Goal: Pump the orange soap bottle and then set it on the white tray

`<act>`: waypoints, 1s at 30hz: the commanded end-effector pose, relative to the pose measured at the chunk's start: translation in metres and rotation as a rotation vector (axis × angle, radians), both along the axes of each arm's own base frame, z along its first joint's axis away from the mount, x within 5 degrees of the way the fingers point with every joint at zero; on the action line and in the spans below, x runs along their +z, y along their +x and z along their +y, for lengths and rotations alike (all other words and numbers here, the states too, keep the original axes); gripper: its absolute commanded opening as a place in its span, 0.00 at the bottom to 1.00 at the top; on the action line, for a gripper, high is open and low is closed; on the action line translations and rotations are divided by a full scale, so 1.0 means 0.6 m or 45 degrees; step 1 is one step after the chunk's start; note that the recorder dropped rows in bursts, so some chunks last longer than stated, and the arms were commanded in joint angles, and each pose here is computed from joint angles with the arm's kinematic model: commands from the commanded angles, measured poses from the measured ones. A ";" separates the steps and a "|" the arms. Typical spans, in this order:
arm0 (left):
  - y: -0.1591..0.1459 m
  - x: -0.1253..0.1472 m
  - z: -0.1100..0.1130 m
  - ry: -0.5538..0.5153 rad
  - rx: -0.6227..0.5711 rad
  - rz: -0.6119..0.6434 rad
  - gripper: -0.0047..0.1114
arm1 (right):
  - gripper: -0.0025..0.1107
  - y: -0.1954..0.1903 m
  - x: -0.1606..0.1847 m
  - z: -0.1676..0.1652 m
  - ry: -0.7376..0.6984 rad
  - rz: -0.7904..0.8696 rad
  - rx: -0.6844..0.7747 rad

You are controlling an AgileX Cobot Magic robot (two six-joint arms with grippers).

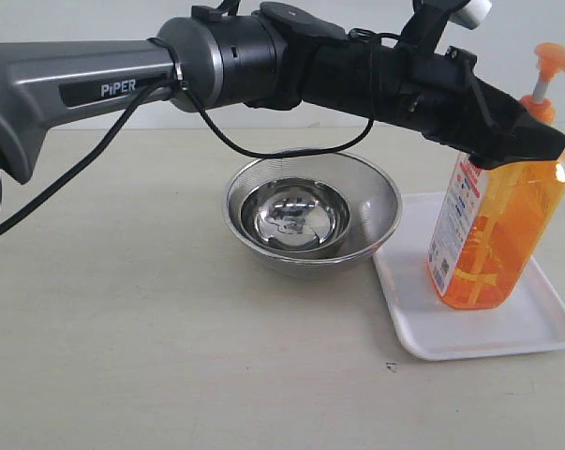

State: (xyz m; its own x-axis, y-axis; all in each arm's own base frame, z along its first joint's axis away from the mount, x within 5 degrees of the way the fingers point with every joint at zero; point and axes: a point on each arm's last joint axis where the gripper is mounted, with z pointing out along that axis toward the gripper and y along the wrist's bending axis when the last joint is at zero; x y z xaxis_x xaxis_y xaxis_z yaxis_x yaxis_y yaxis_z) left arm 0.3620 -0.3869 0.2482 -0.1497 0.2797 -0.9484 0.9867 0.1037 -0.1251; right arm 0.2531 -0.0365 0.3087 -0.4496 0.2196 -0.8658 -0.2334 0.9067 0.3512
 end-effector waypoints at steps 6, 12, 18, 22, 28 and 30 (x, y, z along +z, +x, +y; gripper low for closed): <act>-0.007 0.004 -0.005 -0.003 -0.016 0.005 0.81 | 0.02 -0.003 0.001 0.000 -0.003 -0.009 0.003; -0.009 0.001 -0.004 0.021 -0.044 -0.020 0.95 | 0.02 -0.003 0.001 0.000 -0.003 -0.009 0.003; -0.013 0.013 -0.002 0.019 -0.062 -0.058 0.96 | 0.02 -0.003 0.001 0.000 -0.003 -0.009 0.003; -0.018 0.031 0.004 0.047 -0.078 -0.130 0.96 | 0.02 -0.003 0.001 0.000 -0.006 -0.010 0.002; -0.026 0.057 0.013 0.093 -0.105 -0.230 0.96 | 0.02 -0.002 0.001 -0.001 -0.010 -0.010 -0.010; -0.029 0.062 0.017 0.121 -0.122 -0.256 0.96 | 0.02 -0.002 0.001 -0.002 -0.014 -0.011 -0.020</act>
State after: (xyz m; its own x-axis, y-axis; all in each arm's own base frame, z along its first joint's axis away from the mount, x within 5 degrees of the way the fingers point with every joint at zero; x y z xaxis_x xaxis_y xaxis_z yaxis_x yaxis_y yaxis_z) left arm 0.3509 -0.3787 0.2761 0.0243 0.3532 -0.9352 0.9980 0.0462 0.0434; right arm 0.2531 -0.0365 0.3087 -0.4496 0.2196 -0.8658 -0.2336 0.9066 0.3513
